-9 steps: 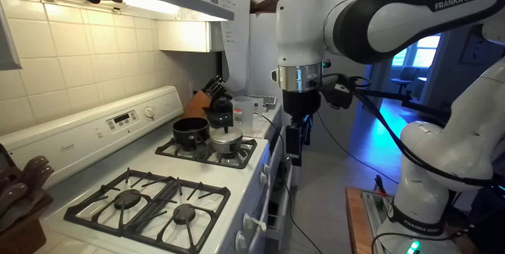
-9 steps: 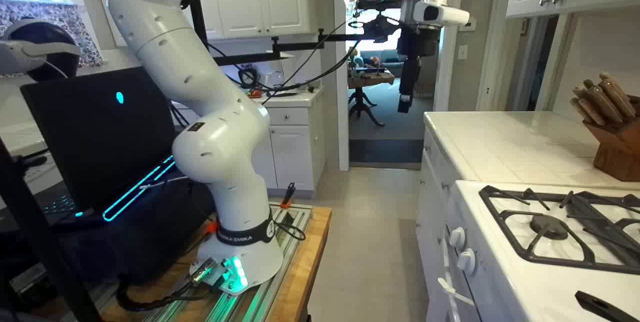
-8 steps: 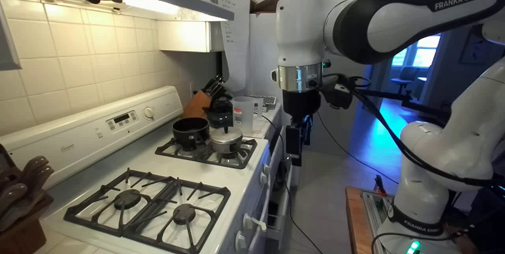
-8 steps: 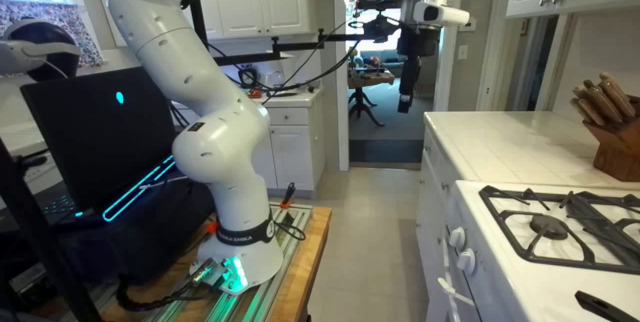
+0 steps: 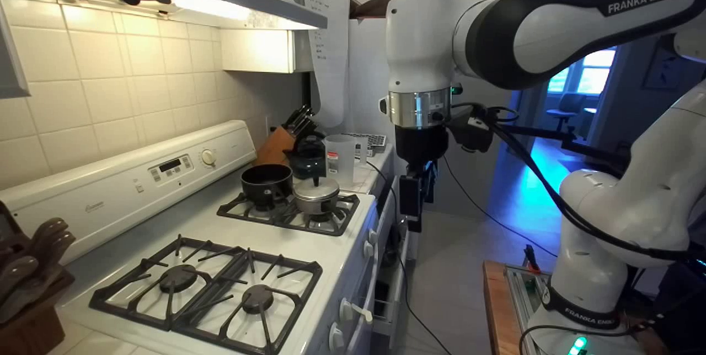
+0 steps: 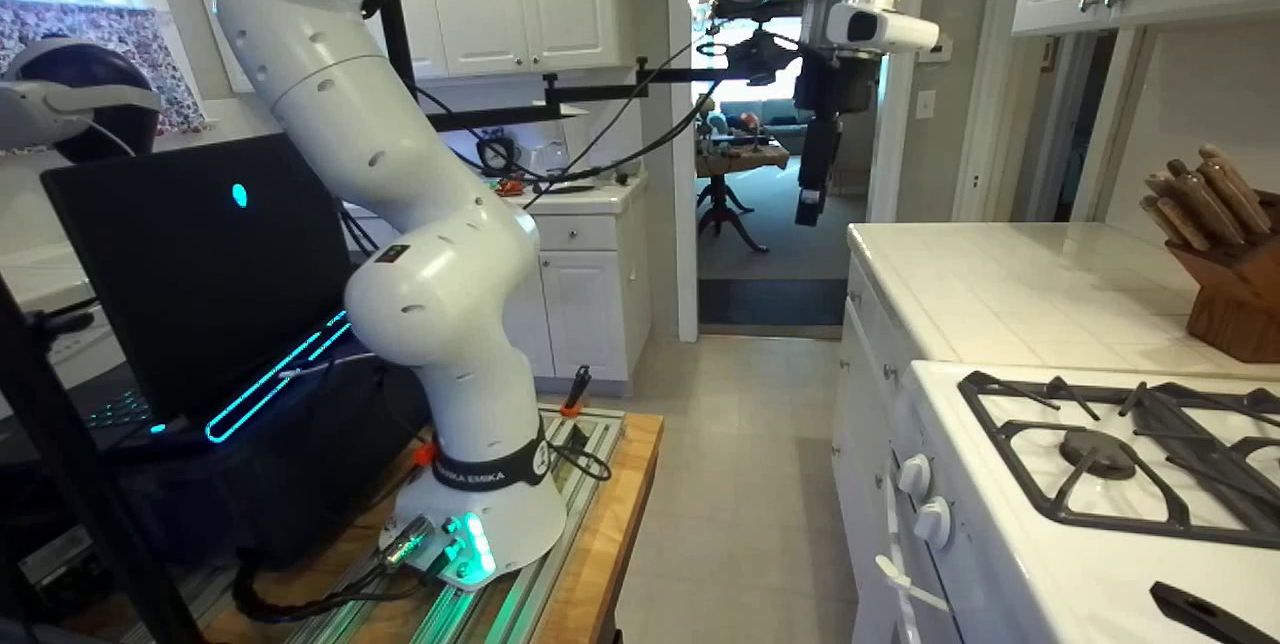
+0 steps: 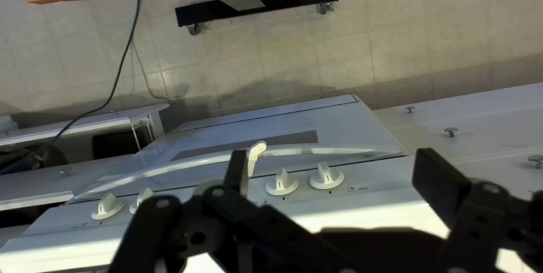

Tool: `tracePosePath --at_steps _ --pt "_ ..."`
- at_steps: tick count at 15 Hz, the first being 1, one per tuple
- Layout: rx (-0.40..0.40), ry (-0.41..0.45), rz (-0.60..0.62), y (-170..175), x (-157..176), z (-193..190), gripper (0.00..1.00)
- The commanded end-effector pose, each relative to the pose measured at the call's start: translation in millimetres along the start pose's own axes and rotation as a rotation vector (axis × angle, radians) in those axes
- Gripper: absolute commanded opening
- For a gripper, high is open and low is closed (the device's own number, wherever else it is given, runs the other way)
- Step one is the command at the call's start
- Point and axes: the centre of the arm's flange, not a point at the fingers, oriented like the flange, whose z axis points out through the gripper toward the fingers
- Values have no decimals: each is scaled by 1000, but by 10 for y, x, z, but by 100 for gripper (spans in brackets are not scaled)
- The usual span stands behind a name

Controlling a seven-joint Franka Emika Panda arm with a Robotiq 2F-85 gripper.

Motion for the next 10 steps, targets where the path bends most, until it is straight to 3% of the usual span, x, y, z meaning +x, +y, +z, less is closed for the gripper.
tracePosePath --at_steps 1,5,10 --pt "15 -13 85 159 105 6 100" --pt "61 21 223 555 350 38 100" --pt "24 188 121 828 677 37 100"
